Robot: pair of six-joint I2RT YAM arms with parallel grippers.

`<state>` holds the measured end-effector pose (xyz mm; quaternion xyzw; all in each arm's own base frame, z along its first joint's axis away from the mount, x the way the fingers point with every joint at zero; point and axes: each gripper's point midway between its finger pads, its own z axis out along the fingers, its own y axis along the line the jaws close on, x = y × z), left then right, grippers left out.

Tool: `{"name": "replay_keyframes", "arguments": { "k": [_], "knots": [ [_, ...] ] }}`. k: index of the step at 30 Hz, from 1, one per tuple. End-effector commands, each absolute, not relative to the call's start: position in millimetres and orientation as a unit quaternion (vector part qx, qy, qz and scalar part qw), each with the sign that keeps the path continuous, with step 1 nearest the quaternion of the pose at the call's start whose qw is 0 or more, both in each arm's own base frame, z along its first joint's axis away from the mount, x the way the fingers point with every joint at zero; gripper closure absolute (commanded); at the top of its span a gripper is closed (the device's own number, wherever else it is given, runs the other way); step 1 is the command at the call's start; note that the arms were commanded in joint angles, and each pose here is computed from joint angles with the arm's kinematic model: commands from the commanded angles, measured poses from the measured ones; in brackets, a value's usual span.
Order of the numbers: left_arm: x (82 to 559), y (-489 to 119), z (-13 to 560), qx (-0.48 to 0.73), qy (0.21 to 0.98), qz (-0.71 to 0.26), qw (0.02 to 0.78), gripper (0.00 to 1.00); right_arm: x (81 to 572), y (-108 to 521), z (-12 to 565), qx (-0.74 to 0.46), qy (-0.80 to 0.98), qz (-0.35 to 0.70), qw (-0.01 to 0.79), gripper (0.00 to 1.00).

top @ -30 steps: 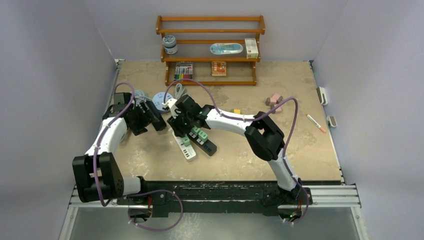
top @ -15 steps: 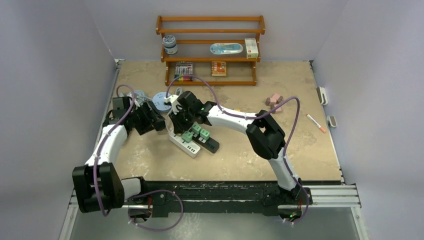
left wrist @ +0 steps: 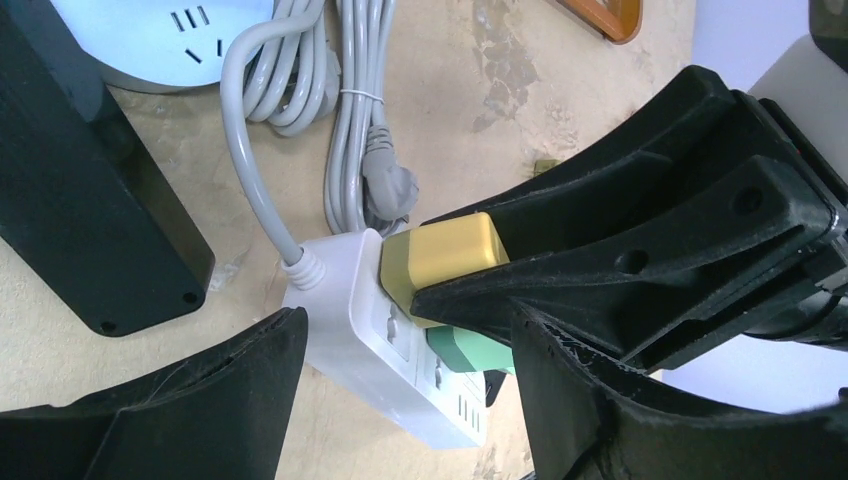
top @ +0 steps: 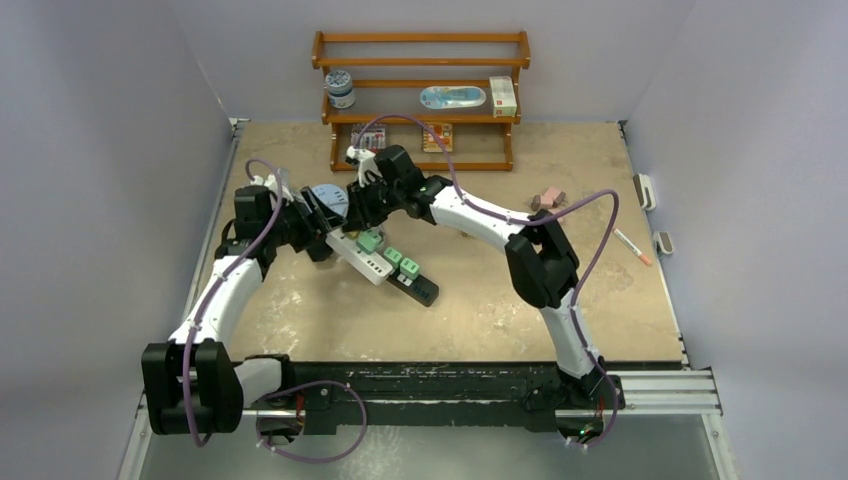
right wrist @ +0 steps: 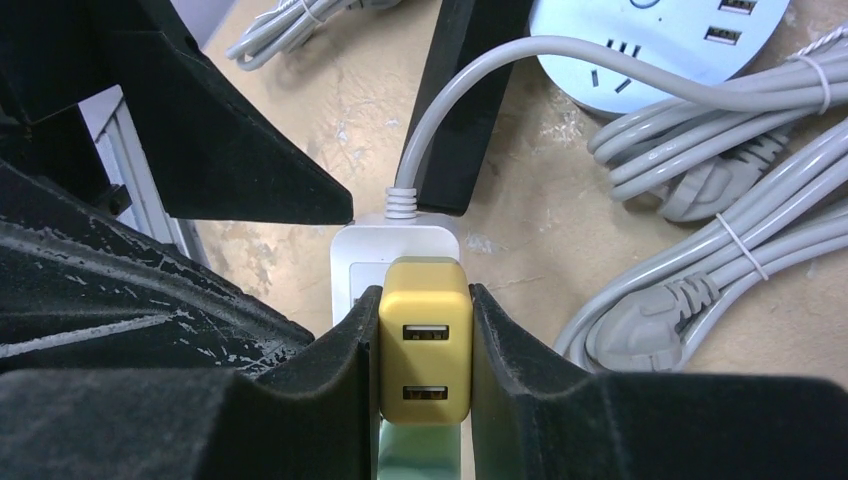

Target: Pull the plug off the socket

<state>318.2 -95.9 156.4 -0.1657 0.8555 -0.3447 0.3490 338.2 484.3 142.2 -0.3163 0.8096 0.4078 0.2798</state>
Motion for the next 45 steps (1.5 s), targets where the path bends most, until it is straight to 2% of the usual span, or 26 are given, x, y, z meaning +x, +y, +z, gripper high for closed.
{"name": "replay_keyframes", "arguments": {
  "k": [1,6,11,13,19,30,34,39,45],
  "knots": [
    [321,-110,163,-0.153,0.848,-0.364,0.354,0.27,342,500,236,-0.305,0.744,0.487,0.341,1.00],
    [320,-102,154,-0.166,0.860,-0.335,0.349,0.28,355,486,248,-0.275,0.741,0.504,0.348,1.00],
    [320,-52,139,-0.217,0.891,-0.220,0.334,0.29,372,475,248,-0.250,0.751,0.490,0.367,1.00],
    [321,-50,143,-0.222,0.888,-0.231,0.330,0.29,375,474,248,-0.247,0.752,0.487,0.369,1.00],
    [329,-86,170,-0.202,0.842,-0.354,0.353,0.28,372,476,252,-0.250,0.746,0.494,0.369,1.00],
    [326,-100,150,-0.204,0.840,-0.373,0.337,0.28,374,472,265,-0.250,0.736,0.500,0.382,1.00],
    [323,-92,143,-0.207,0.856,-0.340,0.329,0.28,390,431,264,-0.214,0.746,0.490,0.397,1.00],
    [323,-73,135,-0.220,0.869,-0.293,0.331,0.29,407,333,237,-0.140,0.788,0.413,0.436,1.00],
    [333,-70,133,-0.226,0.867,-0.291,0.335,0.29,387,258,179,-0.082,0.839,0.358,0.402,1.00]
  ]
}}
